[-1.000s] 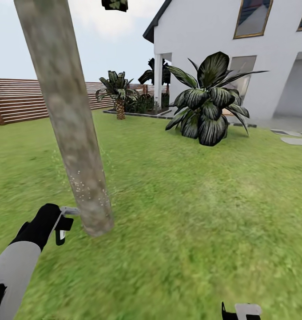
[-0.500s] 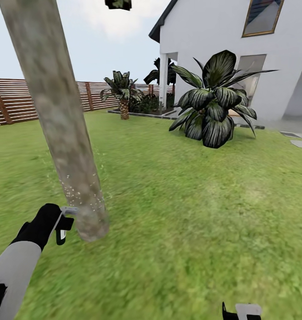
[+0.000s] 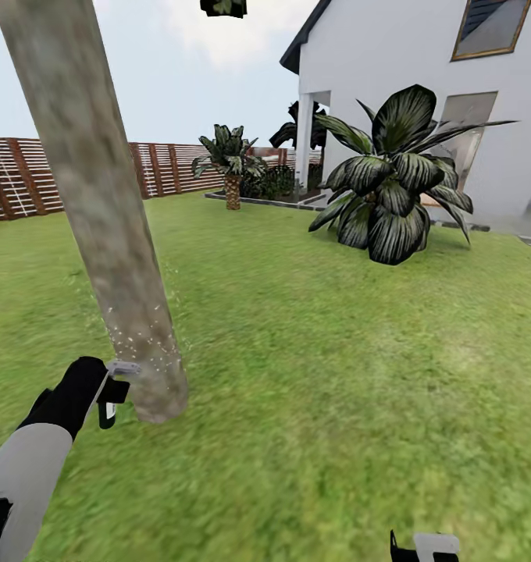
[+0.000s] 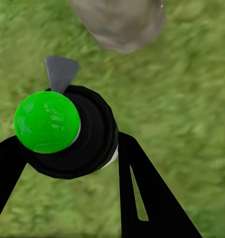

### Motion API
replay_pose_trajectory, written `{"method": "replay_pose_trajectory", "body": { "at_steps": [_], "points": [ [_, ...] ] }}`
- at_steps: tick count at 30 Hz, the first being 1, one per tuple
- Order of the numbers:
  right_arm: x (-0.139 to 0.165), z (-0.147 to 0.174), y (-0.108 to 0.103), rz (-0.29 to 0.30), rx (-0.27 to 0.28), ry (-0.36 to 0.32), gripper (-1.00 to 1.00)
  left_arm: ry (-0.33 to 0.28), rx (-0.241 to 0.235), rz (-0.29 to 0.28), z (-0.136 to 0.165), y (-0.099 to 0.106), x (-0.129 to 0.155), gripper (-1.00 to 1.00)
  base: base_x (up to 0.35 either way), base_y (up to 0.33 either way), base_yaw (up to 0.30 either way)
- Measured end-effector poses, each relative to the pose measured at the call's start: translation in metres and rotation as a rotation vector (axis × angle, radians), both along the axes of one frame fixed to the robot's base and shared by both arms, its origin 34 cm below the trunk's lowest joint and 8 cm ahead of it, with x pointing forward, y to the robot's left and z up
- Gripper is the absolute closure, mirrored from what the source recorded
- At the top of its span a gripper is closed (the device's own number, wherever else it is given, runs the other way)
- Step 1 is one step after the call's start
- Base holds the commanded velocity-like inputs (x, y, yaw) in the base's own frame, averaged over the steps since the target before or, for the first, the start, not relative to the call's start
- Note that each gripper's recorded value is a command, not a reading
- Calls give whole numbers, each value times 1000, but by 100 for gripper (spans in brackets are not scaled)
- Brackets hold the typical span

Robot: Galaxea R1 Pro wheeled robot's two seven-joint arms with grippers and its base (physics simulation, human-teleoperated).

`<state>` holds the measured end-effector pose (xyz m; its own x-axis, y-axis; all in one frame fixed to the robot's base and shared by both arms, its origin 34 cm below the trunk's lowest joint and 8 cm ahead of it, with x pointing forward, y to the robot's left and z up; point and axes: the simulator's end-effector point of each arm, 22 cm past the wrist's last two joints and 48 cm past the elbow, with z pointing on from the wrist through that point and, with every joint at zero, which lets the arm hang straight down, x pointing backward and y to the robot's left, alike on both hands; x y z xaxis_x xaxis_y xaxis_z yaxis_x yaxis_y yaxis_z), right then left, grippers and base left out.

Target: In the garden, pick up the pesticide atomizer on the floor and spray pesticide onto both trees until each tree trunk is fully covered.

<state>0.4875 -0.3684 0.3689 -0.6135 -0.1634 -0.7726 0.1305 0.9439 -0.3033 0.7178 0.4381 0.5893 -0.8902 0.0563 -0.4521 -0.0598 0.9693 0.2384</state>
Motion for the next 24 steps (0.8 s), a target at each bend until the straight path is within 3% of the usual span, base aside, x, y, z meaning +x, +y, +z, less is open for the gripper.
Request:
{"method": "replay_pose_trajectory", "body": {
  "at_steps": [9, 12, 15, 16, 18, 21, 24],
  "points": [
    [0, 0, 0, 0, 0, 1, -100, -20, 1, -7, 7, -3, 6, 100, 149, -107, 277],
    [0, 0, 0, 0, 0, 0, -100, -70, -27, -35, 24, -31, 23, 100, 4, -2, 223],
    [0, 0, -1, 0, -1, 0, -100, -117, -78, -88, 40, -85, 42, 100, 0, 0, 30],
    [0, 0, -1, 0, -1, -1, -100, -134, -68, -93, 51, -87, 50, 100, 0, 0, 5],
    [0, 0, -1, 0, -1, 0, -100, -152, -51, -82, 64, -76, 56, 100, 0, 0, 1],
    [0, 0, 0, 0, -1, 0, -100, -151, -10, -36, 71, -31, 50, 100, 0, 0, 0],
    [0, 0, -1, 0, -1, 0, -100, -154, -33, -24, 70, -30, 49, 100, 0, 0, 0]
  ]
}}
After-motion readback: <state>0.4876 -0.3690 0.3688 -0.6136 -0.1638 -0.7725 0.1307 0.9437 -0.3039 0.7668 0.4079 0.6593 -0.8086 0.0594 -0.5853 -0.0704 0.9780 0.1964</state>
